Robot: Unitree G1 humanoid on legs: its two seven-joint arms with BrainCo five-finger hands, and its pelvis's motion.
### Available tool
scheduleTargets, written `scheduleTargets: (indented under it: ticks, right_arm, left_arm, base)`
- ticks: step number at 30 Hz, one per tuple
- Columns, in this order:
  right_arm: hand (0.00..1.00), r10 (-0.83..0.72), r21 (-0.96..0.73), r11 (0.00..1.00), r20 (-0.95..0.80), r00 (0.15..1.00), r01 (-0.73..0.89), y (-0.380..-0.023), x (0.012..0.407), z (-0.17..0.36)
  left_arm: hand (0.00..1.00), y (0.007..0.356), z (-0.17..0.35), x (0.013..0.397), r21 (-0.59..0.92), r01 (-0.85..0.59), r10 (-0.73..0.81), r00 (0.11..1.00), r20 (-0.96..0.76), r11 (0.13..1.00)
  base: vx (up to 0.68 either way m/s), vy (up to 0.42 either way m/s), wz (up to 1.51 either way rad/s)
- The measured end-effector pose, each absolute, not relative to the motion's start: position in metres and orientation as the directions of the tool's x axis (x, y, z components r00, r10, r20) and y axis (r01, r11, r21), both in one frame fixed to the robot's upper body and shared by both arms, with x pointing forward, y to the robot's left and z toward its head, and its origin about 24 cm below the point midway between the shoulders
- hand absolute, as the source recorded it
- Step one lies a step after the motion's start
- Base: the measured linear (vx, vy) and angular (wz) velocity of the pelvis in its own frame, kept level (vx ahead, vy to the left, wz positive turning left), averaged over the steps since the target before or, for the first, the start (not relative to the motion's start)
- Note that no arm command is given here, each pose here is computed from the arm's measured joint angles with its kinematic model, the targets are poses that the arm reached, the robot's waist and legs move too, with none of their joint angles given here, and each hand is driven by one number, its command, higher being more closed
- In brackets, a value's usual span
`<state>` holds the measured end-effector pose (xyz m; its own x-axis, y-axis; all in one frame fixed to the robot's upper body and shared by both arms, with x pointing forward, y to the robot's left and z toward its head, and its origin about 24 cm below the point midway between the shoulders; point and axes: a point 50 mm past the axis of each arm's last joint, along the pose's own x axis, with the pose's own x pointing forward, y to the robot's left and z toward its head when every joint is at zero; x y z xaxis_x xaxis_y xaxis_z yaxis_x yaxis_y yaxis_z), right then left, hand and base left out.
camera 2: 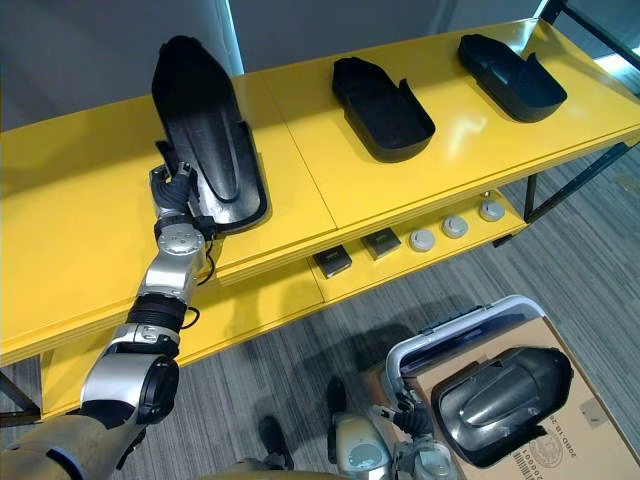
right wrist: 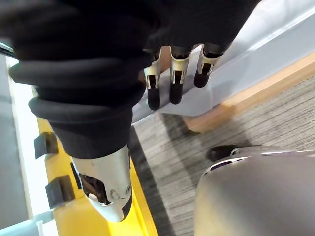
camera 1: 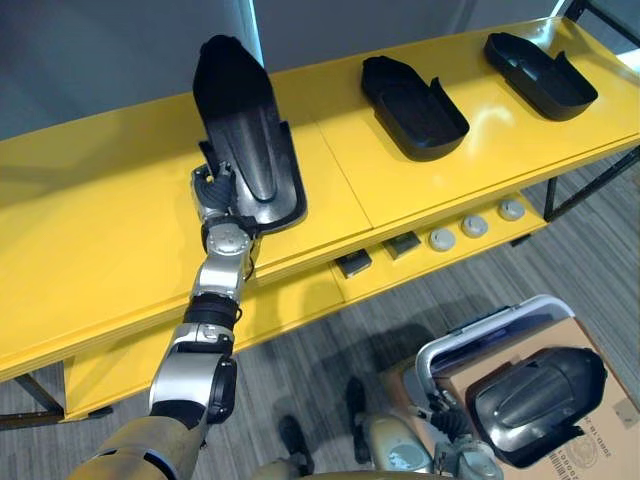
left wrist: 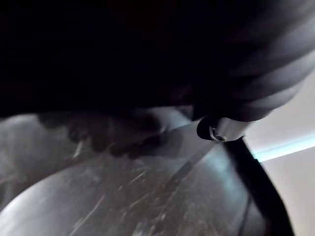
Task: Walk over and take plastic housings, then place them on the shelf
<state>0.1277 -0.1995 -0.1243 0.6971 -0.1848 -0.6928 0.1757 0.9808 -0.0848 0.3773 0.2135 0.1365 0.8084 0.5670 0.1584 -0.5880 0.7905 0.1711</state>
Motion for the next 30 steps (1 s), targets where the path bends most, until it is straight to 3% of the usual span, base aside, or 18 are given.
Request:
scheduleTargets:
  ticks: [11,12,16,17,19,30]
  right_arm:
    - [0.0,-0.188,-0.089,0.98,-0.687,0.702,0.176,-0.201,0.127,-0.124]
    - [0.0,-0.19,-0.09,0.98,-0.687,0.701,0.178,-0.201,0.127,-0.124]
    - [0.0,-0.2,-0.095,0.978,-0.682,0.704,0.186,-0.203,0.128,-0.123]
    - [0.0,-0.204,-0.096,0.977,-0.681,0.703,0.19,-0.203,0.128,-0.123]
    - [0.0,-0.208,-0.092,0.975,-0.682,0.701,0.2,-0.203,0.127,-0.124]
    - [0.0,-0.223,-0.101,0.971,-0.695,0.684,0.215,-0.212,0.119,-0.127]
  left_arm:
    - [0.0,0.217,0.149,0.374,0.073,-0.655,0.635,0.75,0.182,0.752]
    - [0.0,0.207,0.173,0.369,-0.007,-0.644,0.62,0.734,0.276,0.765]
    - [0.0,0.183,0.21,0.342,-0.095,-0.581,0.544,0.674,0.5,0.808]
    - [1.0,0.179,0.211,0.335,-0.088,-0.573,0.523,0.661,0.538,0.815]
    - [1.0,0.169,0.202,0.321,-0.053,-0.562,0.484,0.657,0.578,0.826]
    - [1.0,0.134,0.125,0.275,0.347,-0.403,0.181,0.832,0.524,0.847]
  base:
    - [-0.01,-0.009,0.02]
    - [0.06,0.001,0.17]
    - [0.05,0.011,0.08]
    - [0.03,0.019,0.03]
    - [0.01,0.007,0.02]
    - [-0.03,-0.009,0.02]
